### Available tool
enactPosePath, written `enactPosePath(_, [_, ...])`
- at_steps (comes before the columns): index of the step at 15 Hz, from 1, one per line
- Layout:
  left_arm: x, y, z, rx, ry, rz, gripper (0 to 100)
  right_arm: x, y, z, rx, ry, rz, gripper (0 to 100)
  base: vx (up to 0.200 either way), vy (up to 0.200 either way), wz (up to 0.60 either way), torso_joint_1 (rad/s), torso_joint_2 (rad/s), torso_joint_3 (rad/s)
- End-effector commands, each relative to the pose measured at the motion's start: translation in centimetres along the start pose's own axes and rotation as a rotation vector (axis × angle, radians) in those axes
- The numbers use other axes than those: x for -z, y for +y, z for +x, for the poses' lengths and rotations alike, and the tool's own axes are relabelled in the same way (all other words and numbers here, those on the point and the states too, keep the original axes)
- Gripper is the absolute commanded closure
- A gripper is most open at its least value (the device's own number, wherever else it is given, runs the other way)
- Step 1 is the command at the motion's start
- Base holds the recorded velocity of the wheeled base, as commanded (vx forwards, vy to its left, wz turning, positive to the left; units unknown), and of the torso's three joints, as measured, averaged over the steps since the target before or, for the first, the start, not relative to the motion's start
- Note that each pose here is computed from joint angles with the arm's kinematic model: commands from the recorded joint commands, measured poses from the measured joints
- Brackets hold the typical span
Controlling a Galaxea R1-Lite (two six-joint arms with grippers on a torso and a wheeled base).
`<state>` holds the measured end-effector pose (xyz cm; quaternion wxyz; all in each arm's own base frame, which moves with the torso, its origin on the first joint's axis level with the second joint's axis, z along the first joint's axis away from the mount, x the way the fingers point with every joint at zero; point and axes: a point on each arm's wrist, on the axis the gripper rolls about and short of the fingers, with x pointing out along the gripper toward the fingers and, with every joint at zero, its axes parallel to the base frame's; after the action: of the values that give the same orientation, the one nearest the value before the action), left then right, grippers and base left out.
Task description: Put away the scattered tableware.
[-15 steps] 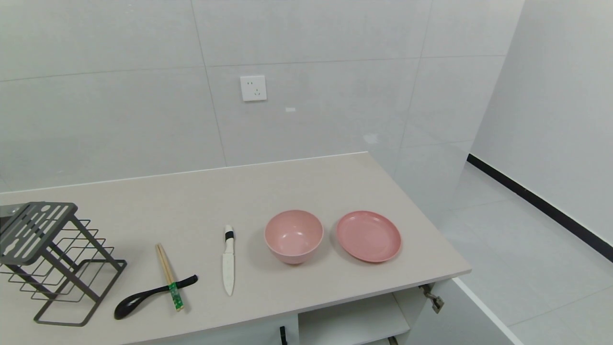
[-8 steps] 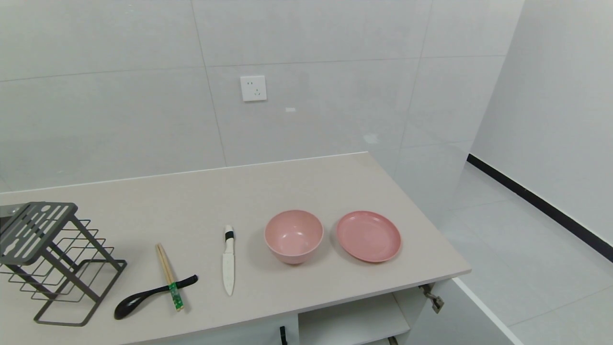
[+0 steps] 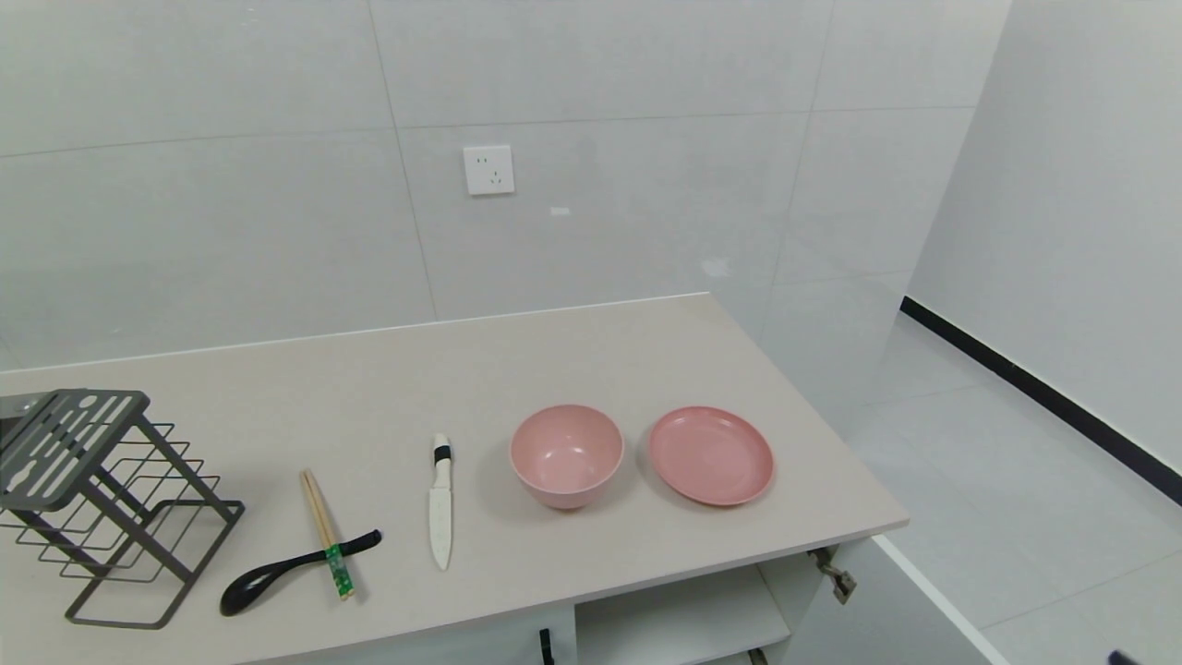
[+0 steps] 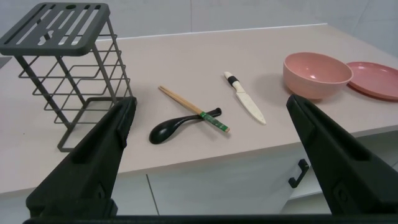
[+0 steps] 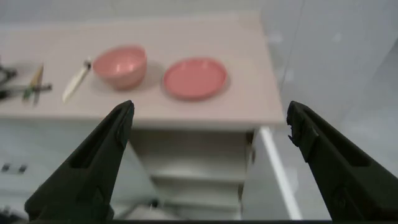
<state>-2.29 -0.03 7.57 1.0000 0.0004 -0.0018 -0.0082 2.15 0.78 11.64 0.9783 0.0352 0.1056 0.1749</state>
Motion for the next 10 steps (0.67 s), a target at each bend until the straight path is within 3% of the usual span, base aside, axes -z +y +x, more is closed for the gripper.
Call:
enactPosePath(1, [0.0, 0.0, 0.0, 0.000, 0.002, 0.002, 0, 2.1, -0.5, 1.5, -0.062, 0.196, 0.062, 0, 0.000, 0.000, 0.00, 0.000, 0.00, 0.000])
enactPosePath(10, [0.0, 0.0, 0.0, 0.002, 0.001, 0.004, 0, 1.5, -2.3, 6.3, -0.093, 0.390, 0.097, 0, 0.000, 0.000, 0.00, 0.000, 0.00, 0.000])
